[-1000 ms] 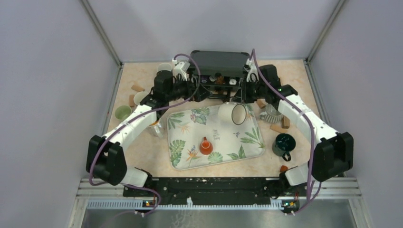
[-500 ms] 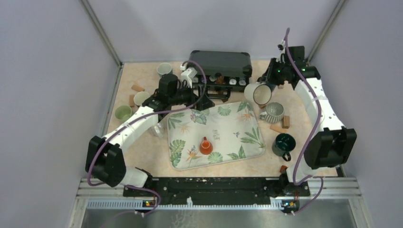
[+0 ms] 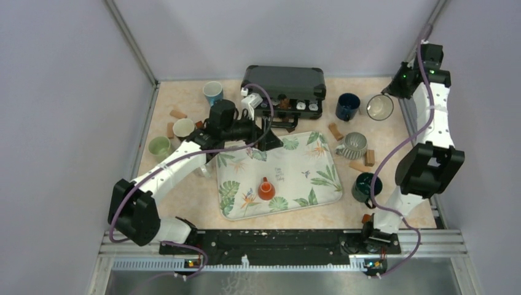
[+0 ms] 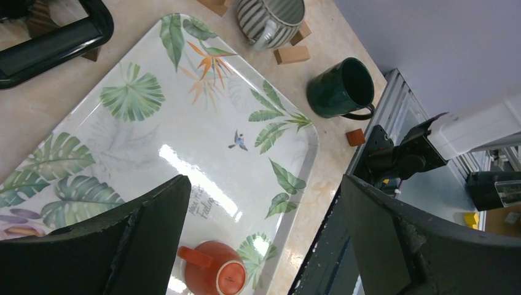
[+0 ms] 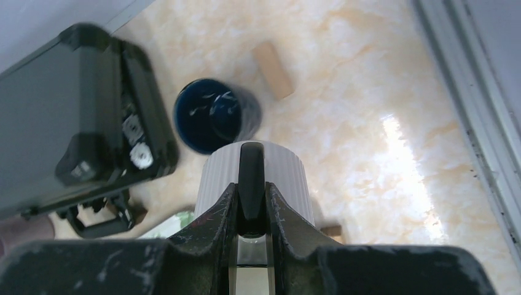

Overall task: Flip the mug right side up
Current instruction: Place the cup at the corner of the board.

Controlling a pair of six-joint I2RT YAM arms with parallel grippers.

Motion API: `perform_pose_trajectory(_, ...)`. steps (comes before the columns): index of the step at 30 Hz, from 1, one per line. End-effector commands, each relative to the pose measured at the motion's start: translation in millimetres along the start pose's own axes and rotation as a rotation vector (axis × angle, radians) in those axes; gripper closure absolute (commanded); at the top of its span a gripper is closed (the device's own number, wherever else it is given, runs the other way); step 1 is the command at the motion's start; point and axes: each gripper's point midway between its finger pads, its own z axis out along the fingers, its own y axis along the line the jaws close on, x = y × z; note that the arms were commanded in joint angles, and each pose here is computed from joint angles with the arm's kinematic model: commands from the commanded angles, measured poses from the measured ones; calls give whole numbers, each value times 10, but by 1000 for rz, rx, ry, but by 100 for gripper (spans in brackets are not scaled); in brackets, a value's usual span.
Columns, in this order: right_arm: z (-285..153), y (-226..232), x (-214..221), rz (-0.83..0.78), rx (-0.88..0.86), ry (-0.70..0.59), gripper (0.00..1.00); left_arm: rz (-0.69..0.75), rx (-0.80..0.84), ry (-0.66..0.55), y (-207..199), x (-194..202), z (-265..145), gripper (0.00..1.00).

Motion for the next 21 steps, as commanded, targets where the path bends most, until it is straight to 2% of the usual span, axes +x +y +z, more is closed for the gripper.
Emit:
perform_pose_trajectory(1, -16, -71, -426, 49, 9, -93, 100, 58, 57, -24, -202, -42, -57, 1)
perform_pose_trajectory(11, 559, -444, -266, 50, 115, 45, 100, 74, 60, -25, -265, -2, -83, 1)
perform_pose_trajectory(21, 811, -742, 54, 27, 198, 165, 100, 67, 55, -19, -247, 14, -59, 1)
